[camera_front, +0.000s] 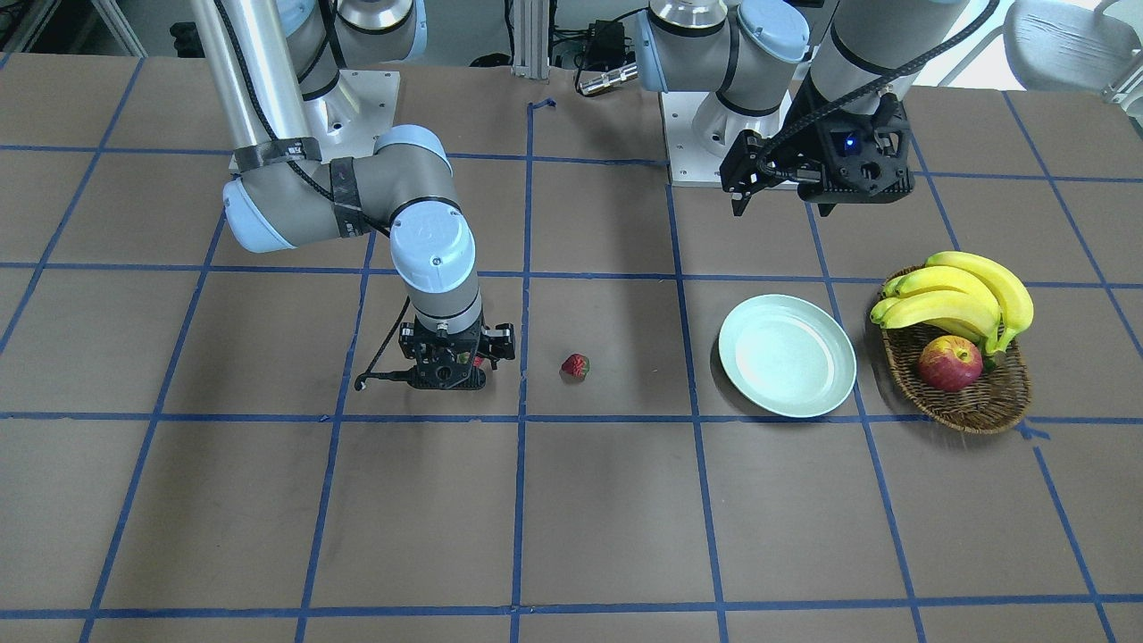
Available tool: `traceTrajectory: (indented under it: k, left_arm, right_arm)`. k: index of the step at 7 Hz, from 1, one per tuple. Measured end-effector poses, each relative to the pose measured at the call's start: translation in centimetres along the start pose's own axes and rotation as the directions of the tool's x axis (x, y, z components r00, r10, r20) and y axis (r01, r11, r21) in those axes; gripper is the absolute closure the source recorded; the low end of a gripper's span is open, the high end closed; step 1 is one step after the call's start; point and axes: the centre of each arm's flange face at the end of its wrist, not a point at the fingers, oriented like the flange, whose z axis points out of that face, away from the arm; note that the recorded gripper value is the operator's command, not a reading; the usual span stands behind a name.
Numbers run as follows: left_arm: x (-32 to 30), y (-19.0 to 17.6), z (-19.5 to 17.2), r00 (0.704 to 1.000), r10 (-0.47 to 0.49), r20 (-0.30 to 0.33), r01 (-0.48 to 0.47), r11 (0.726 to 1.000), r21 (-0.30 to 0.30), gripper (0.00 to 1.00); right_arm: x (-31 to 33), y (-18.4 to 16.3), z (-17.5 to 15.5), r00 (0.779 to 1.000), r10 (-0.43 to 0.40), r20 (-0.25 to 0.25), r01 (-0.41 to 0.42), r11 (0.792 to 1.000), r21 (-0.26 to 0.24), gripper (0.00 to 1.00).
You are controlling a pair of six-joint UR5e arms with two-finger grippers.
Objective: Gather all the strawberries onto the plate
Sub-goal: 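Carry the strawberry toward the plate and release it on the table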
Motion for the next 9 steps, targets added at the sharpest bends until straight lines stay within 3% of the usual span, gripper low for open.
traceTrajectory:
  k: [3, 6, 7, 9]
  left_arm:
    - [0.0, 0.1, -0.1, 1.0, 0.0, -0.001, 0.0, 1.0, 0.005, 0.0]
    - [0.1, 0.0, -0.1, 1.0, 0.001, -0.001, -0.001, 1.0, 0.005, 0.0]
    - [0.1, 0.0, 0.0, 1.0, 0.001, -0.001, -0.001, 1.0, 0.002, 0.0]
    - [0.1, 0.2, -0.1, 1.0, 0.001, 0.001, -0.001, 1.0, 0.003, 0.0]
  right_arm:
    - [0.1, 0.1, 0.5, 1.0, 0.001, -0.004, -0.001, 1.0, -0.009, 0.65]
    - [-0.4, -0.2, -0.2, 0.999, 0.0, 0.037, 0.0, 1.0, -0.012, 0.65]
    - [-1.4, -0.5, -1.2, 0.995, 0.034, 0.095, -0.033, 0.999, -0.012, 0.65]
    - [-5.4, -0.4, -3.0, 0.966, 0.126, 0.226, -0.121, 0.992, -0.038, 0.65]
